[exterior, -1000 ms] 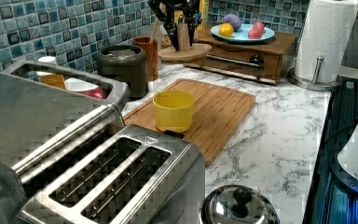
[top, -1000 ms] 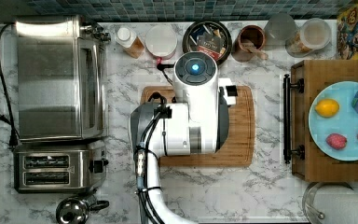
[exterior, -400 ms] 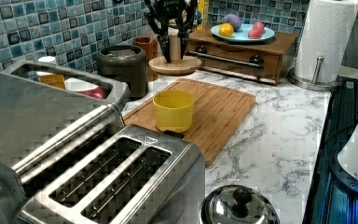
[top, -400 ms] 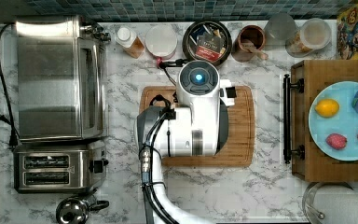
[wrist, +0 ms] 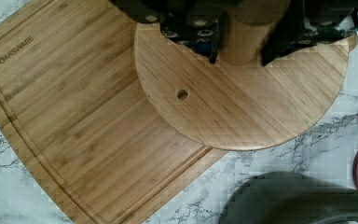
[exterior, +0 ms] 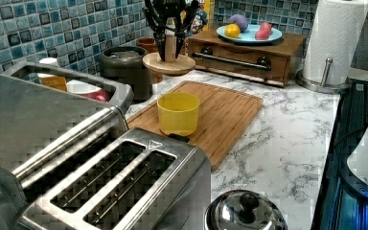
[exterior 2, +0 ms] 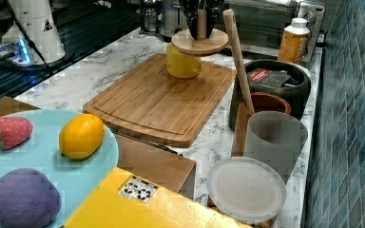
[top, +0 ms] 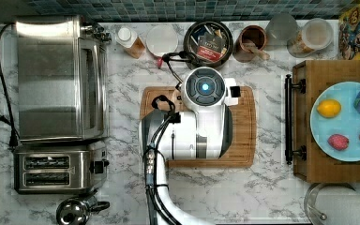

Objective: Put the lid on the tea container.

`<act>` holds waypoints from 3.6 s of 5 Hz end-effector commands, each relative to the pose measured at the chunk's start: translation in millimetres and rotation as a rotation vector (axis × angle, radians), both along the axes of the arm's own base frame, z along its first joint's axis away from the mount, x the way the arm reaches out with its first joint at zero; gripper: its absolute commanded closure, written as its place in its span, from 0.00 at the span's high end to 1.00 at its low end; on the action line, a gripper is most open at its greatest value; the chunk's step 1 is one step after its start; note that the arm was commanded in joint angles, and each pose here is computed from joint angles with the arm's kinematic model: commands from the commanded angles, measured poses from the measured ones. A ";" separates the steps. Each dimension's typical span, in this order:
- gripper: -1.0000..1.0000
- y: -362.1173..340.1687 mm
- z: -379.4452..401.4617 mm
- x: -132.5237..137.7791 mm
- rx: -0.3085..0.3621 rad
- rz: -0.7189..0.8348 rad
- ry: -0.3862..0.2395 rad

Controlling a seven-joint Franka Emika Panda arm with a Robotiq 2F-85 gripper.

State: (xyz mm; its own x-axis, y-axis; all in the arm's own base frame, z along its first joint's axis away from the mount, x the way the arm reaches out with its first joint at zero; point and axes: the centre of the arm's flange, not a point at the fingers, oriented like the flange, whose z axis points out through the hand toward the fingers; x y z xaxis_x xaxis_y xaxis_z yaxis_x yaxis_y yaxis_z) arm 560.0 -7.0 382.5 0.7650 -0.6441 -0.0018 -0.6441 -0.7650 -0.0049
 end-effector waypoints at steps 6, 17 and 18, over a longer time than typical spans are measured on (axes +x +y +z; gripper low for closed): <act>0.00 -20.8 258.0 86.2 -0.067 -0.033 -0.411; 0.00 -15.2 153.8 173.2 -0.143 -0.027 -0.329; 0.00 -15.1 135.2 174.1 -0.157 -0.017 -0.294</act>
State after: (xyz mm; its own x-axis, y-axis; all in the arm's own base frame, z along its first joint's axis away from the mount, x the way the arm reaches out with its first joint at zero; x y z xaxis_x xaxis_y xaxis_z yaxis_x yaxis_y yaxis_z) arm 743.7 -40.8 401.8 0.7625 -0.6261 0.1632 -0.6415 -0.7645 0.0640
